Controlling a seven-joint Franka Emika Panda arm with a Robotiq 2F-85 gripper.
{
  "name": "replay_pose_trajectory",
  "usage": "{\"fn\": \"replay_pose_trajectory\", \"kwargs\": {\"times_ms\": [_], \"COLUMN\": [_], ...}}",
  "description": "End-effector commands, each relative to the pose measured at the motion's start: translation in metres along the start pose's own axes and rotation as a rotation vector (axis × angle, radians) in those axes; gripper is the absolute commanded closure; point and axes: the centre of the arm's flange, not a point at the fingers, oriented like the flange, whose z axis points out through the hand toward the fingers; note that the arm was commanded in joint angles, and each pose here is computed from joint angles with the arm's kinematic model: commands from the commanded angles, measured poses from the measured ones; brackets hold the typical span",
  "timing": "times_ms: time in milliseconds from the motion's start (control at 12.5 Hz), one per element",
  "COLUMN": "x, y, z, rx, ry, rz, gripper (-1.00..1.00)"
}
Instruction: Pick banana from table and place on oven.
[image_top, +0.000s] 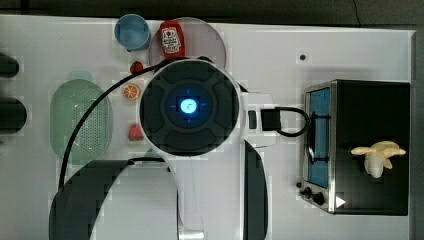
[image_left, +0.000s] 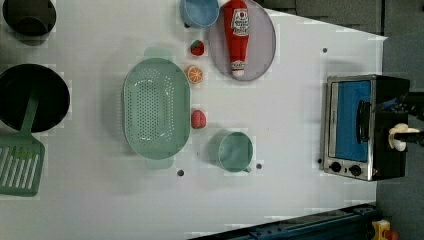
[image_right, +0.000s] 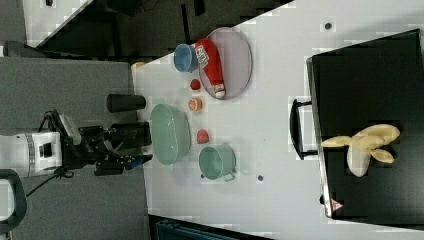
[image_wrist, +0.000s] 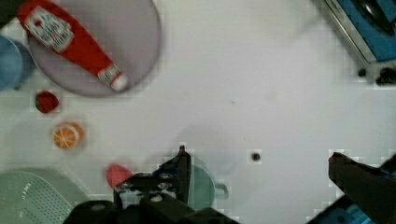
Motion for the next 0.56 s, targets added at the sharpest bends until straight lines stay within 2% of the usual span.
{"fn": "replay_pose_trajectory", "kwargs": {"times_ms": [80,560], "x": [0.0365,0.0368], "y": [0.0504,0.0495], "z": [-0.016,-0.0146], "rx": [0.042,0.04], "ry": [0.027,0.025], "rz": [0.2,0.199], "gripper": [-1.0,-1.0]}}
